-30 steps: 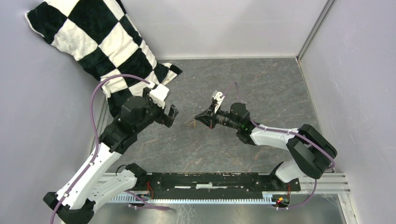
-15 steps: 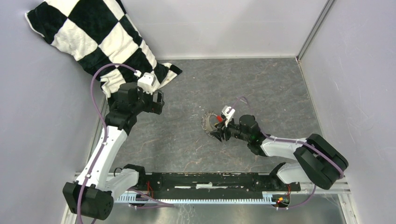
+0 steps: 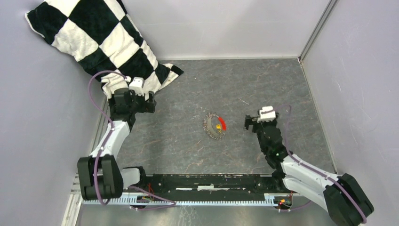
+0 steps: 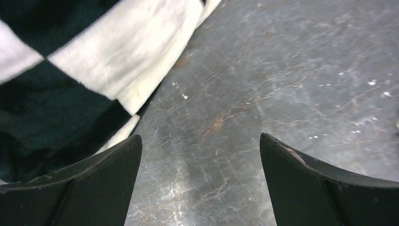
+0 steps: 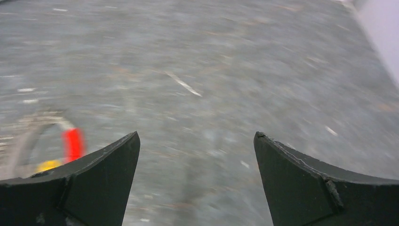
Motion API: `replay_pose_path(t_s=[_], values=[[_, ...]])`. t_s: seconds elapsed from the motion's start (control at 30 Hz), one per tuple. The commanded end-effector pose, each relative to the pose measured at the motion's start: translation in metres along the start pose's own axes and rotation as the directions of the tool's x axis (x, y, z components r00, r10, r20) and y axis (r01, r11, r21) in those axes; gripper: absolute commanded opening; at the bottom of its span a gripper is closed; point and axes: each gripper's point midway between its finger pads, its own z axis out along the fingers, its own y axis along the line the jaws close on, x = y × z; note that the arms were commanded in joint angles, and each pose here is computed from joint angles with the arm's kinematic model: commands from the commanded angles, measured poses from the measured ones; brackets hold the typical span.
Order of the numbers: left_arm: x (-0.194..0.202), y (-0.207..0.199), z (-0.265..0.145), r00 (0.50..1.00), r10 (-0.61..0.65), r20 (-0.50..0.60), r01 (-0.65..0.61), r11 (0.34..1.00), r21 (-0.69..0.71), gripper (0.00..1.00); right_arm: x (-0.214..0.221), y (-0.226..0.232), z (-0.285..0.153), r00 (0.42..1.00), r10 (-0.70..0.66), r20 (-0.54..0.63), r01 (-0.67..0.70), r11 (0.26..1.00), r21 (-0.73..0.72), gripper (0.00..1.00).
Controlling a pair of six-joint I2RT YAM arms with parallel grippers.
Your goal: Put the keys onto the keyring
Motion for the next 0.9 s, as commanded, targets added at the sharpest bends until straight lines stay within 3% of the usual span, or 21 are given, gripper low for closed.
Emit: replay_pose_path(t_s=[0.0,0.1,0.2,0.3,0.47,0.67,0.87], values=[[-0.008,0.012,0.025,0.985,-0.035,0.168,0.034,0.999,0.008,1.0,0.021,-0.106,-0.041,0.998,-0.047,0.047,0.016,0.859,0.512,0.98],[-0.001,0.009,0.031,0.964,-0.039,0.265,0.037,0.999,0.015,1.0,0.045,-0.14,-0.058,1.0,-0.021,-0.003,0.017,0.762,0.647,0.98],[0.003,0.012,0.033,0.935,-0.038,0.352,0.043,0.999,-0.006,1.0,0.048,-0.155,-0.06,1.0,0.007,0.024,-0.022,0.737,0.676,0.98],[0.013,0.009,0.04,0.939,-0.067,0.338,0.065,0.998,0.018,1.0,0.054,-0.165,-0.061,1.0,0.01,0.018,-0.019,0.725,0.689,0.98],[0.031,0.004,0.036,0.919,-0.047,0.393,0.044,0.999,0.016,1.0,0.061,-0.17,-0.06,0.993,-0.097,-0.072,0.12,0.742,0.66,0.98],[0.042,0.0,0.016,0.859,-0.027,0.511,0.037,0.999,-0.009,1.0,0.059,-0.163,-0.05,0.99,-0.127,-0.065,0.14,0.783,0.607,0.98],[0.043,0.006,0.007,0.844,-0.029,0.535,0.067,0.996,-0.052,1.0,0.049,-0.152,-0.049,0.985,-0.173,0.012,0.139,0.829,0.542,0.98]])
